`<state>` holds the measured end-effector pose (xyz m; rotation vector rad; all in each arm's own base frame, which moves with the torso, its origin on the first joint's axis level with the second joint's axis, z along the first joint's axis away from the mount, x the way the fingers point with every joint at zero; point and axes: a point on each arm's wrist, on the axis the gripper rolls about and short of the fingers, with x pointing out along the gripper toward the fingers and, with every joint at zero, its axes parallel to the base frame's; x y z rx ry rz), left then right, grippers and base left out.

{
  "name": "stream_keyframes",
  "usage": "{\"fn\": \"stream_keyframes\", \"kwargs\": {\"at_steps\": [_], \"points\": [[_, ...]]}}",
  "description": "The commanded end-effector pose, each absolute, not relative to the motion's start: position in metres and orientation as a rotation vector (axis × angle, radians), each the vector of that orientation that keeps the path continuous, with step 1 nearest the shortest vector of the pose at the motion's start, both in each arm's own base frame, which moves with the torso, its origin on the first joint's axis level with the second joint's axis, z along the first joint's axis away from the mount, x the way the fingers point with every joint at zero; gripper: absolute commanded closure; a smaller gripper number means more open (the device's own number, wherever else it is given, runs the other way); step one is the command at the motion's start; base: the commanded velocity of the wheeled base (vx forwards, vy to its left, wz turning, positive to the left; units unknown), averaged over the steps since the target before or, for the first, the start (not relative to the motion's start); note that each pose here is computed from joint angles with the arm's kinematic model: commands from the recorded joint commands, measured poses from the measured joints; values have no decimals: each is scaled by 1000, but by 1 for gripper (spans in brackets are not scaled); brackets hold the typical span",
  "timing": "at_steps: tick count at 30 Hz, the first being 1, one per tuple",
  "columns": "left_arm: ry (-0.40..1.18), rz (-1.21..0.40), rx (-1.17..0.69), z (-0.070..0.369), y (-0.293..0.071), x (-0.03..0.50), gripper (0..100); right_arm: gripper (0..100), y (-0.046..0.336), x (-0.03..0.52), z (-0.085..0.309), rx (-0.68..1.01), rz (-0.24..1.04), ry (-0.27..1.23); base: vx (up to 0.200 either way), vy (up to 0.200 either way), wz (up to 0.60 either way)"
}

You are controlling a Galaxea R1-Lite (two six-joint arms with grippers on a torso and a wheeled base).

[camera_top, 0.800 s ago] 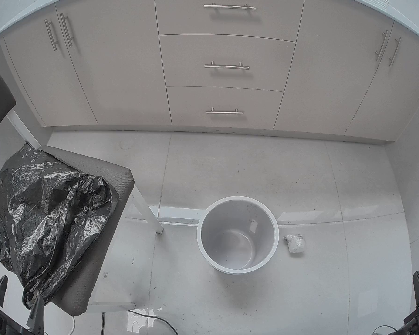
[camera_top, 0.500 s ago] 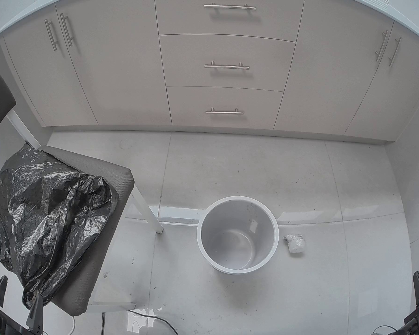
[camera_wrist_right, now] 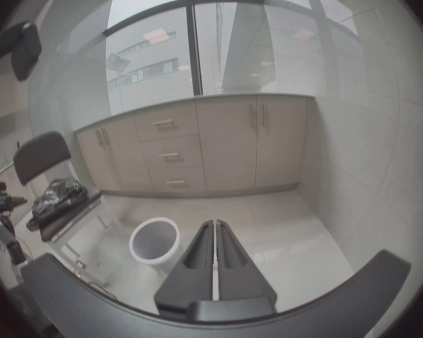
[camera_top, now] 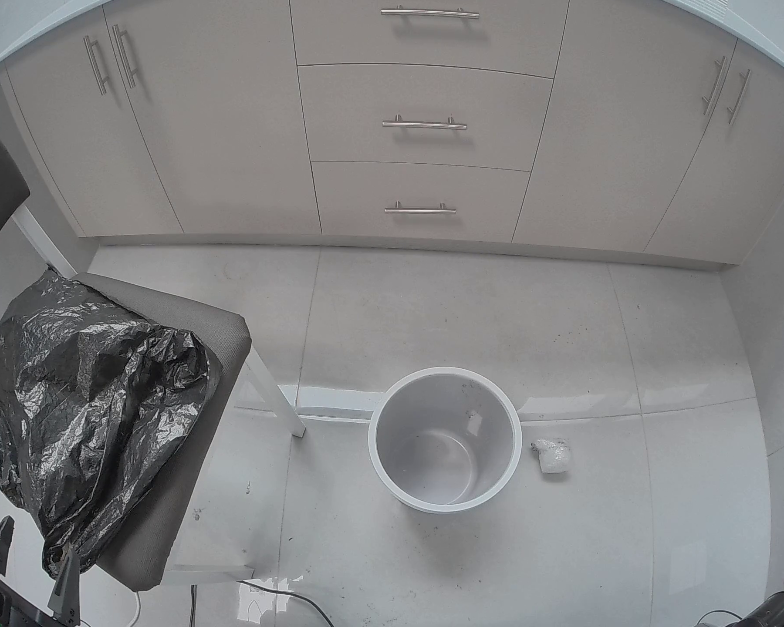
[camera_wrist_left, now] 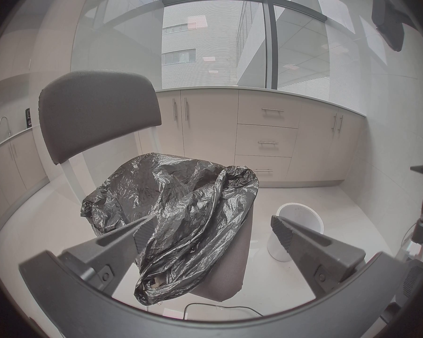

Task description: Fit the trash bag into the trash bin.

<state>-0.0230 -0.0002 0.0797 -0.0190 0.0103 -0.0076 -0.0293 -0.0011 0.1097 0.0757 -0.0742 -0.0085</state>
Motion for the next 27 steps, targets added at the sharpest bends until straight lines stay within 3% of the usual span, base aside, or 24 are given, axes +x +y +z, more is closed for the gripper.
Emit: {"fn": "stream_keyframes", "kwargs": {"at_steps": [1,4,8,14,18,27], "points": [[-157,-51,-178,170,1,-43,0,100,-6,-41,263,123,58,-173,0,0,0],[-108,-82,-186,208,2,-39,0,100,-3,-13,264,151,164,-179,0,0,0],[-30,-99,-149,225,1,-18,0,100,9,36,274,214,263,-178,0,0,0],[118,-195,-134,241,-5,30,0,100,26,95,278,231,281,-135,0,0,0],[201,-313,-146,254,-12,78,0,100,35,125,269,337,293,-118,0,0,0],[373,-326,-165,239,-18,185,0,100,30,130,269,367,255,-134,0,0,0]]}}
